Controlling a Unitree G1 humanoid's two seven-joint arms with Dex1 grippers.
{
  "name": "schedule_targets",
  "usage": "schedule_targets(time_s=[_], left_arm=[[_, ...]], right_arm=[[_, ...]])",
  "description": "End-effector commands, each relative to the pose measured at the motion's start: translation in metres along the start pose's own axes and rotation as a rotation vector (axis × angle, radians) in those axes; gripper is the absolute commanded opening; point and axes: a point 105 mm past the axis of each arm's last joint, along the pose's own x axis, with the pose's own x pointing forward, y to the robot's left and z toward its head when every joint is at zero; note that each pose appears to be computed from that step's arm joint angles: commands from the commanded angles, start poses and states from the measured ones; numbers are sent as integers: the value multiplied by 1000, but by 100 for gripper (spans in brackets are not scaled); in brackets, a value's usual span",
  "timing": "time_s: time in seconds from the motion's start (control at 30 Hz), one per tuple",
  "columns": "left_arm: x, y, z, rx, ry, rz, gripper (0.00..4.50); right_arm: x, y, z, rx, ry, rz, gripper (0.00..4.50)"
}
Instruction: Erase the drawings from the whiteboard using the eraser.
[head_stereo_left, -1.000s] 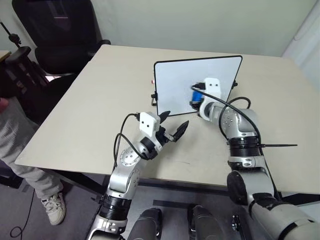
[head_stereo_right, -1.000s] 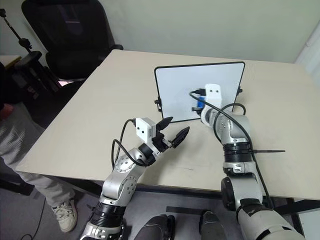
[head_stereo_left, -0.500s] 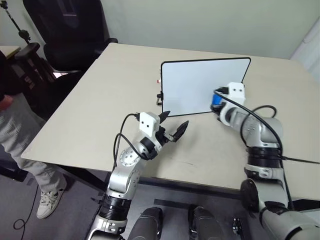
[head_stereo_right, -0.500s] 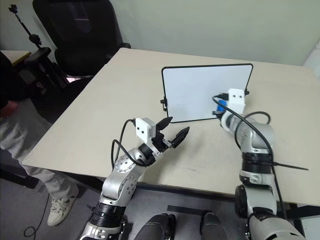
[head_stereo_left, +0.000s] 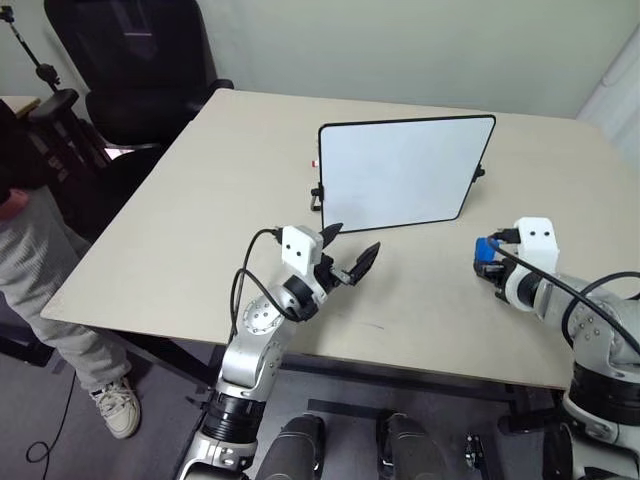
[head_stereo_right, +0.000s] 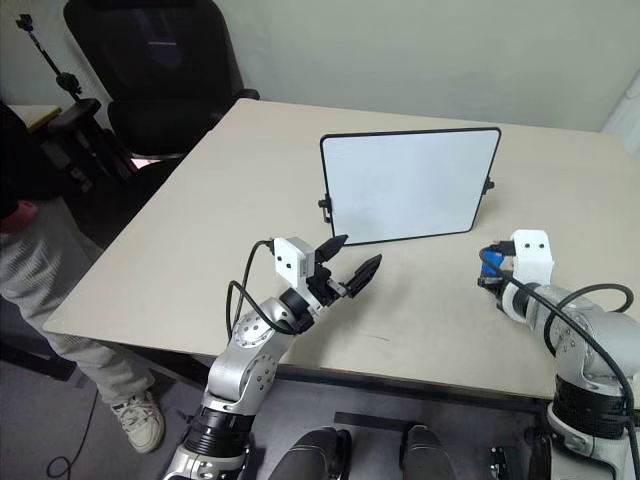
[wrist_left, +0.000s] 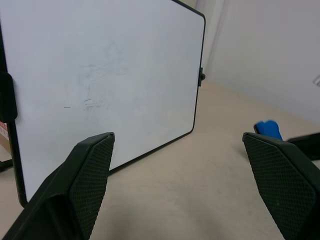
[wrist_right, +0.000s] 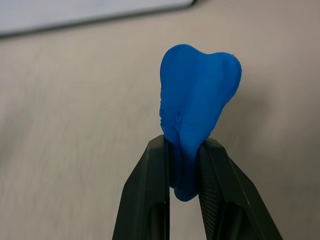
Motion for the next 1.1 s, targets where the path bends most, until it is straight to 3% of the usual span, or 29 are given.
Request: schedule_targets(time_s=[0.03,0.1,0.43,0.53,0.67,0.77,1.0,1.1], left_arm=[[3,-5,11,28,-41,-25,450],[3,-5,10,29,-39,-26,450],[4,-4,10,29,-39,-19,450],[5,-4,9,30,-39,-23,450],[7,-5,9,28,-41,-28,450],[8,-5,8,25,-42,-30,450],[12,-6,7,15,-42,-39,450],[13,-6,6,19,-41,-40,450]], right_arm=[[-9,7,2,-27,-7,45,51],[-9,9,0,-32,3,54,51],[-16,-9,9,-81,-73,-10,376],[-23,-4,14,-191,-158,21,376],[-42,11,44,-270,-474,66,376],[-58,40,43,-219,-581,235,376],[-88,72,46,-133,-701,489,376],[-91,74,43,-132,-673,533,376]])
